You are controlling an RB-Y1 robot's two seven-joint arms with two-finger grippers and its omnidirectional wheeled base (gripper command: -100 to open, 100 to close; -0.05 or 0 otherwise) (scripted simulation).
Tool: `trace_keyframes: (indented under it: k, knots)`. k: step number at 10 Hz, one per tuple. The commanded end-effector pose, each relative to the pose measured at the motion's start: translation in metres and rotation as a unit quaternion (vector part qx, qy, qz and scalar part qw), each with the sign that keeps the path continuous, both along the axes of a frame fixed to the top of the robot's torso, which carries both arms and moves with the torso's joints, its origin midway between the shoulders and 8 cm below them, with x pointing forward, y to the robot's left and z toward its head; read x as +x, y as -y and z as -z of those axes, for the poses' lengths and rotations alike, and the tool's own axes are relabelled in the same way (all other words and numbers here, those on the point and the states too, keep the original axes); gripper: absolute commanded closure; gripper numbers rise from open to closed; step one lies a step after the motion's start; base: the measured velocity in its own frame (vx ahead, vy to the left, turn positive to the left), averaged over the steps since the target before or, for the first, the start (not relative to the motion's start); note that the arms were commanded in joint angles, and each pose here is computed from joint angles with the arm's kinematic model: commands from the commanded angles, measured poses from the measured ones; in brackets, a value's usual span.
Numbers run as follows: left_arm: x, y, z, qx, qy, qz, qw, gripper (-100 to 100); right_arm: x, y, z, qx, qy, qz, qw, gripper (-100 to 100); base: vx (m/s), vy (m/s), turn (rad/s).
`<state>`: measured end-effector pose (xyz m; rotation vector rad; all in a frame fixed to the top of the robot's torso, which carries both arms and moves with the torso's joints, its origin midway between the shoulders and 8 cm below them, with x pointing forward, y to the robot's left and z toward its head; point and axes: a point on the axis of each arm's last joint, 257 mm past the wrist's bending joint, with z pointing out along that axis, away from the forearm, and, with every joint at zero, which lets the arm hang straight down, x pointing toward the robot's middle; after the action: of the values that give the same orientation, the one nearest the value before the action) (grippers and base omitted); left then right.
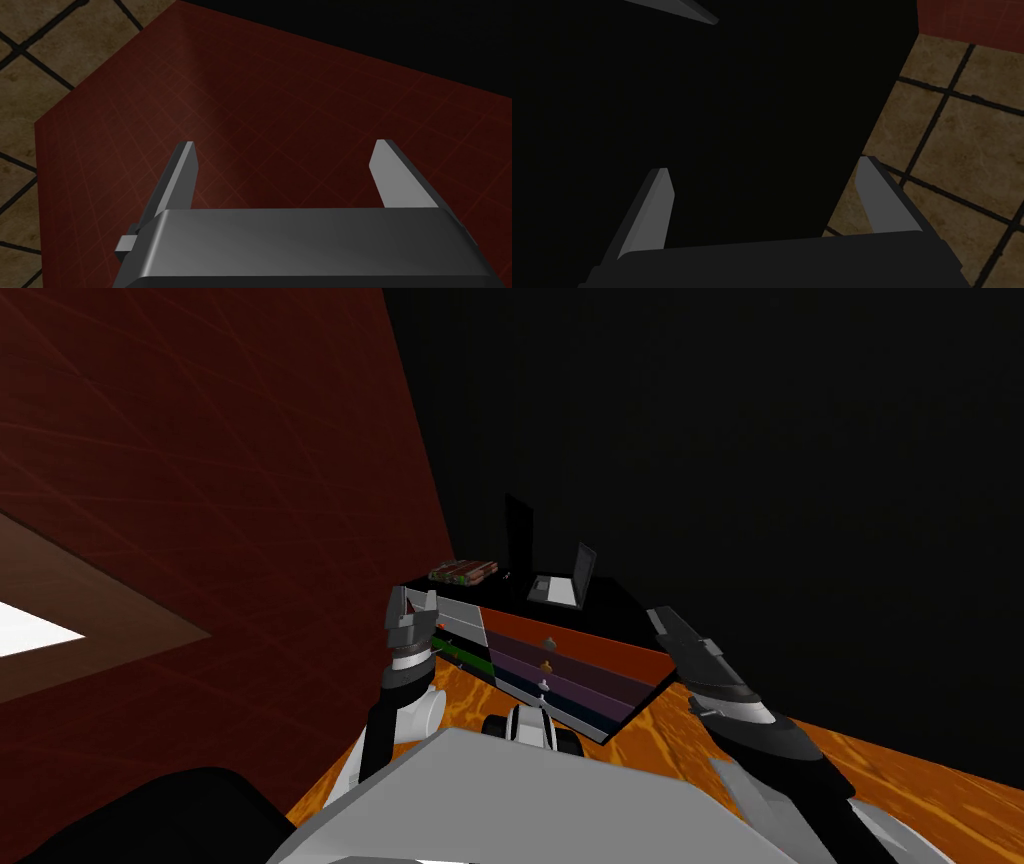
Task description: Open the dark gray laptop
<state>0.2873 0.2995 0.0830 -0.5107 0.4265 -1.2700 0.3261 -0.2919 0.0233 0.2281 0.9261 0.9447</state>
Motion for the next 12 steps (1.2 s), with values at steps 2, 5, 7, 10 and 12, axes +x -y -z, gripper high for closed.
trace_keyframes:
  k: [2, 5, 7, 10, 12]
  knots:
    - [0.0, 0.0, 0.0, 0.0, 0.0, 0.0, 1.0, 0, 0.006, 0.035, 0.025, -0.113, -0.044, 0.065, 0.9905, -100, 0.019, 0.109, 0.076]
    - [0.0, 0.0, 0.0, 0.0, 0.0, 0.0, 1.0, 0, 0.007, 0.071, 0.043, -0.209, -0.079, 0.118, 0.9676, -100, 0.034, 0.115, 0.077]
    - [0.0, 0.0, 0.0, 0.0, 0.0, 0.0, 1.0, 0, 0.006, 0.099, 0.051, -0.274, -0.1, 0.154, 0.9439, -100, 0.036, 0.111, 0.084]
    - [0.0, 0.0, 0.0, 0.0, 0.0, 0.0, 1.0, 0, 0.005, 0.129, 0.056, -0.34, -0.119, 0.187, 0.9138, -100, 0.023, 0.075, 0.046]
    - [0.0, 0.0, 0.0, 0.0, 0.0, 0.0, 1.0, 0, 0.004, 0.144, 0.057, -0.373, -0.128, 0.203, 0.8962, -100, 0.029, 0.085, 0.054]
